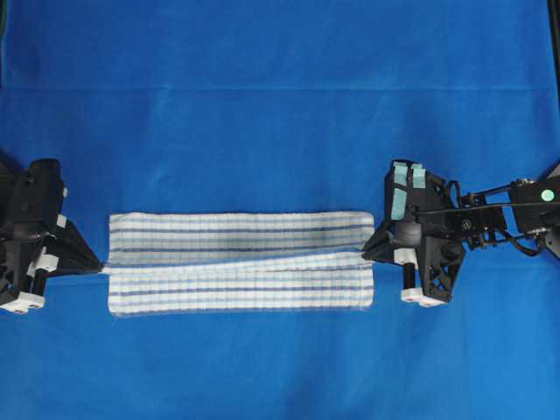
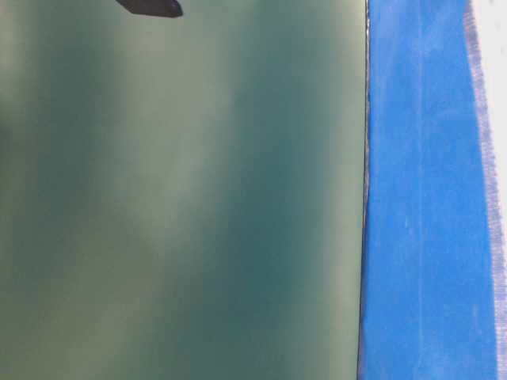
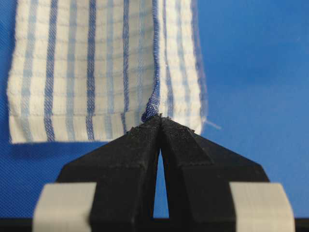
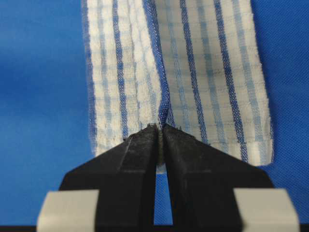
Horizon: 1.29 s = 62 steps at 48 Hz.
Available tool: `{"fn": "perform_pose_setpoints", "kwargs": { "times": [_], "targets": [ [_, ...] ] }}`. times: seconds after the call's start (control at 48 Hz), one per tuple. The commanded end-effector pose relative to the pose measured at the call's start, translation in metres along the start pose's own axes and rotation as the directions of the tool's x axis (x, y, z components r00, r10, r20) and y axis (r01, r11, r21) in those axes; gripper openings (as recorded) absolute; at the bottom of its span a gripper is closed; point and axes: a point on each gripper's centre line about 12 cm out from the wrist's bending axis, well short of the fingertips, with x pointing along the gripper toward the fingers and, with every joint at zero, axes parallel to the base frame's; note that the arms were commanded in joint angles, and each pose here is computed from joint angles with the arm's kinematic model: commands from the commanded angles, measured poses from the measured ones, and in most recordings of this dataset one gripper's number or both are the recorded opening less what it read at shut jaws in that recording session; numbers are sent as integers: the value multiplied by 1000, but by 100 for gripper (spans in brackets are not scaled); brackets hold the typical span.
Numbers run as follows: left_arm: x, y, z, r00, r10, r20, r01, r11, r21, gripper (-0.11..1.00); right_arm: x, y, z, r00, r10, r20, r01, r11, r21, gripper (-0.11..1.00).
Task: Fold the blue towel.
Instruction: 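Release the edge and regrasp the folded strip's ends with both grippers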
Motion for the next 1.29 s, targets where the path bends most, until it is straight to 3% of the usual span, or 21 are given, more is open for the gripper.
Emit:
{"fn": "perform_pose_setpoints", "kwargs": {
  "times": [0.0,0.334,0.375,0.459,0.563,0.709,0.771,1.042,1.272],
  "targets": [
    [3,-4,7,1000,-9,10,9,1000,4,0,0,3,6,1000,7,17,-7,1000,3,6],
    [11,-6,10,1000,-4,1,4,1000,1,0,9,2,3,1000,-1,-8,1,1000,22,8],
    [10,-6,10,1000,-7,7,7,1000,-2,0,9,2,3,1000,0,-8,0,1000,22,14],
    [9,-6,11,1000,-12,20,13,1000,-20,5,9,2,4,1000,1,-7,-1,1000,22,39],
    [6,-7,12,999,-17,29,18,999,-51,28,9,3,5,1000,2,-2,-2,1000,21,62],
    [3,-5,9,999,-14,29,16,999,-50,72,7,-1,6,1000,-4,3,4,1000,22,58],
    [1,-3,10,999,-9,36,11,999,-53,84,7,-7,7,1000,-19,6,19,999,37,58],
    [-1,24,20,994,85,75,-76,991,-112,80,5,-46,15,994,-105,20,103,991,85,58],
    [-2,36,25,988,130,87,-120,987,-111,80,4,-60,11,991,-135,10,133,985,106,58]
  ]
}}
